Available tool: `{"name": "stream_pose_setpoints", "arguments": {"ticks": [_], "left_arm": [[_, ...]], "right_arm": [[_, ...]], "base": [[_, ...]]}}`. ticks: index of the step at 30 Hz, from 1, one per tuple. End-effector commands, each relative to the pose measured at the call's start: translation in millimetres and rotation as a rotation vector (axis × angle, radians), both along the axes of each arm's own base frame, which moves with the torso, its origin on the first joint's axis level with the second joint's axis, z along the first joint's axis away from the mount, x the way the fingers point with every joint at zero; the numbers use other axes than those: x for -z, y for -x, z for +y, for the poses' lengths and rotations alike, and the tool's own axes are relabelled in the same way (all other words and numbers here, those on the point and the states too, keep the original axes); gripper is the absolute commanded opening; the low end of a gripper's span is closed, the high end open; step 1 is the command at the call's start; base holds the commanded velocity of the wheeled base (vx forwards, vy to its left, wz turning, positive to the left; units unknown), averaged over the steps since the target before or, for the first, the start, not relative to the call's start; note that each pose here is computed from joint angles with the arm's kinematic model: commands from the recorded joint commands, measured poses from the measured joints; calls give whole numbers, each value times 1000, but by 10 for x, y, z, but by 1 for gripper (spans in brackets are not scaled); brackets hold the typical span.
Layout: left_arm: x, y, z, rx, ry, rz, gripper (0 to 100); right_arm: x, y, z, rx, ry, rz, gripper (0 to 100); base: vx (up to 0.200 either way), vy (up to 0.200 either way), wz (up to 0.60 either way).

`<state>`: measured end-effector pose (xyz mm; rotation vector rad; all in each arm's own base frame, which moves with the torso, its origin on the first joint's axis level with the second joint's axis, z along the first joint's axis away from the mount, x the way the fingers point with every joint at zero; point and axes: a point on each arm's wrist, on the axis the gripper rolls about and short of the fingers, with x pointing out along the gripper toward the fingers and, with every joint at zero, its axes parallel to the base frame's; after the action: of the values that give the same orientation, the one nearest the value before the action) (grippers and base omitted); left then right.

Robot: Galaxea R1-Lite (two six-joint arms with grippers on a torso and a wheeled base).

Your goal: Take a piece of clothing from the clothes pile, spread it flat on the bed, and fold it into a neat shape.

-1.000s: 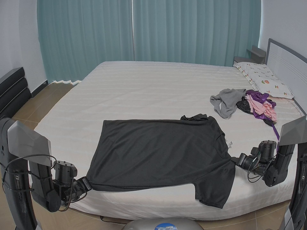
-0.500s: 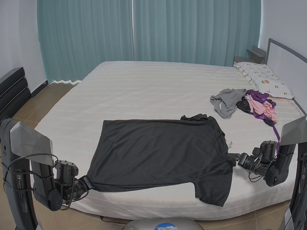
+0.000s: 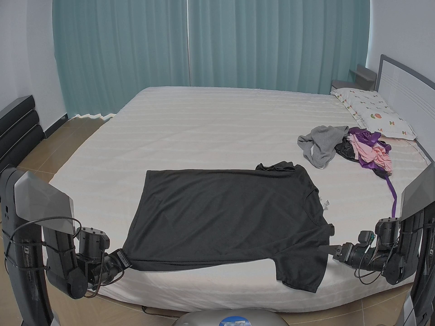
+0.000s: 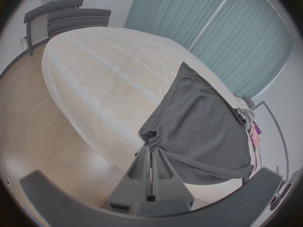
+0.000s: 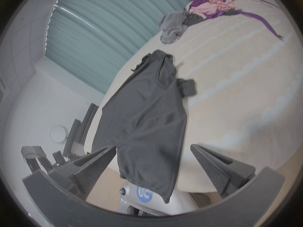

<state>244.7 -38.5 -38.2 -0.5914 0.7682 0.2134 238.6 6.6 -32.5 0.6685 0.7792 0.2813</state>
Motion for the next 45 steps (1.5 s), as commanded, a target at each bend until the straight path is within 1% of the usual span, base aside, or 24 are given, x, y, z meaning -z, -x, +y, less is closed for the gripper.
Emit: {"name": "stream_pose_setpoints", "arguments": {"ticks": [1, 3, 12, 17, 22, 23, 27, 30, 35, 38, 39, 43, 45], "left_arm": [[-5, 6, 8, -4, 0, 1, 0], [-5, 6, 8, -4, 0, 1, 0], [-2, 3, 4, -2, 0, 1, 0], [-2, 3, 4, -3, -1, 0, 0], [-2, 3, 4, -3, -1, 0, 0], [-1, 4, 4, -3, -1, 2, 0], [0, 8, 5, -2, -1, 4, 0], [0, 8, 5, -2, -1, 4, 0], [-9, 19, 7, -3, -2, 3, 0], [-13, 21, 7, -3, -1, 2, 0], [-19, 28, 8, -2, -3, 2, 0], [-52, 31, 9, -2, -1, -9, 0], [-67, 44, 11, 1, -4, -10, 0]], "right_arm": [[130, 113, 65, -46, 9, 72, 100], [154, 115, 72, -52, 7, 81, 100], [159, 40, 123, -62, -2, 60, 100], [151, -14, 176, -53, -29, 57, 100], [165, -29, 200, -54, -23, 56, 100], [173, -39, 200, -48, -19, 54, 0], [187, -23, 186, -6, 27, 60, 0], [178, 7, 169, 2, 33, 68, 0], [66, 57, 88, 36, 45, 45, 0], [40, 78, 73, 40, 47, 42, 0], [-62, 130, 24, 62, 47, 24, 0], [-150, 225, -19, 74, 56, 17, 0], [-190, 231, -49, 79, 65, -2, 0]], "base": [[0, 0, 0], [0, 0, 0], [0, 0, 0], [0, 0, 0], [0, 0, 0], [0, 0, 0], [0, 0, 0], [0, 0, 0], [0, 0, 0], [0, 0, 0], [0, 0, 0], [0, 0, 0], [0, 0, 0]]}}
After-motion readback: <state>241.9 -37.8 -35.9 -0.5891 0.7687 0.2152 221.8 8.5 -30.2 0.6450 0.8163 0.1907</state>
